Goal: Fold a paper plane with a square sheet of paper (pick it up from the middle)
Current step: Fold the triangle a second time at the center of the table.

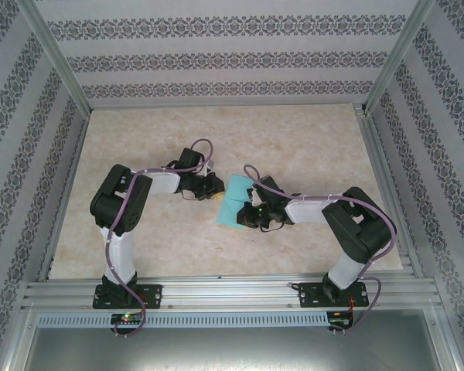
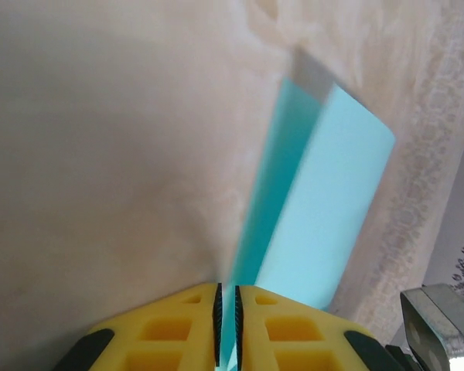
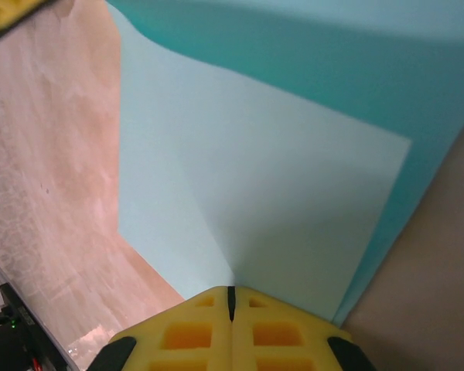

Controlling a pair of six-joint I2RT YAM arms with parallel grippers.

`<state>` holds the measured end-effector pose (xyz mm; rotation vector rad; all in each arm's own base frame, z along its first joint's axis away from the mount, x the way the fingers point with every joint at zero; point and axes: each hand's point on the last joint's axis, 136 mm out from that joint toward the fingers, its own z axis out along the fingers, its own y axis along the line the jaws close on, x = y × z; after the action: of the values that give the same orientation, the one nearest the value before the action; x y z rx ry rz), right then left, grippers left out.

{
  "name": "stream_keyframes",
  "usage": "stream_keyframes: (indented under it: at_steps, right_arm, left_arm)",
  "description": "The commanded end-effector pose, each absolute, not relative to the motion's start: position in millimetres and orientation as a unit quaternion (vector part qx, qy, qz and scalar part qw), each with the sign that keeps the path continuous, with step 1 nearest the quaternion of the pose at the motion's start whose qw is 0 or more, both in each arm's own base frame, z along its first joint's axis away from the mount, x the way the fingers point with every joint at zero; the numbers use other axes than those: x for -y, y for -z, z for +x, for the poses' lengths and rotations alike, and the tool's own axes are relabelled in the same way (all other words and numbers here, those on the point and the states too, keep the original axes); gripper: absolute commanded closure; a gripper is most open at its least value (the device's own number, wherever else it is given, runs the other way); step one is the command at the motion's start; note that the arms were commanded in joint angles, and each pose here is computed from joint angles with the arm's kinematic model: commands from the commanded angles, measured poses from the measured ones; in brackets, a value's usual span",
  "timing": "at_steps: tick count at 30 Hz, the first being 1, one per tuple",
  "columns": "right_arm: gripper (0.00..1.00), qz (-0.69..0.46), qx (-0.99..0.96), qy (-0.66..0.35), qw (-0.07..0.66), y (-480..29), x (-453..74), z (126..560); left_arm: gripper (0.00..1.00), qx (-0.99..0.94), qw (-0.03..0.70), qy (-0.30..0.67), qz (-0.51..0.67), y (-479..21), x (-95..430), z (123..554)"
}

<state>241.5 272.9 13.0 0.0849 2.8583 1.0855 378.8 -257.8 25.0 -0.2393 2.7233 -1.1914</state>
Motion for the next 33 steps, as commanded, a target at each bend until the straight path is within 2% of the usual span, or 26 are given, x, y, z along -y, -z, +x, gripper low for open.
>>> stream_keyframes:
  at_steps: [1, 5, 9, 12, 17, 21, 26, 33]
  right_arm:
    - [1.0, 0.053, -0.962, -0.267, -0.036, 28.4, -236.7, 204.7]
    - [1.0, 0.049, -0.962, -0.268, -0.032, 25.6, -239.5, 209.3]
    - [1.0, 0.048, -0.961, -0.271, -0.031, 23.2, -241.0, 211.3]
    - [1.0, 0.05, -0.96, -0.275, -0.024, 20.2, -242.2, 214.5]
    - [1.0, 0.05, -0.952, -0.302, -0.012, 6.4, -252.8, 222.4]
    - [0.96, 0.047, -0.94, -0.337, 0.014, -20.6, -265.9, 236.1]
    - [0.94, 0.051, -0.927, -0.369, 0.041, -46.0, -279.0, 250.8]
    - [0.93, 0.063, -0.938, -0.341, 0.022, -20.9, -283.2, 263.1]
  left_arm:
    - [0.83, -0.913, 0.098, 0.392, -0.057, -47.4, 250.8, 380.0]
    - [0.82, -0.902, 0.106, 0.417, -0.03, -72.3, 263.7, 363.2]
    - [0.83, -0.896, 0.087, 0.435, 0.013, -76.5, 291.7, 341.2]
    - [0.85, -0.902, 0.064, 0.426, 0.028, -61.3, 304.9, 331.4]
    - [0.88, -0.918, 0.043, 0.394, -0.012, -22.7, 298.8, 334.6]
    - [0.9, -0.93, 0.031, 0.364, -0.034, -0.8, 290.5, 333.8]
    - [0.91, -0.935, 0.028, 0.351, -0.038, 6.1, 284.2, 327.8]
    - [0.91, -0.932, 0.026, 0.359, -0.036, 4.3, 286.7, 327.6]
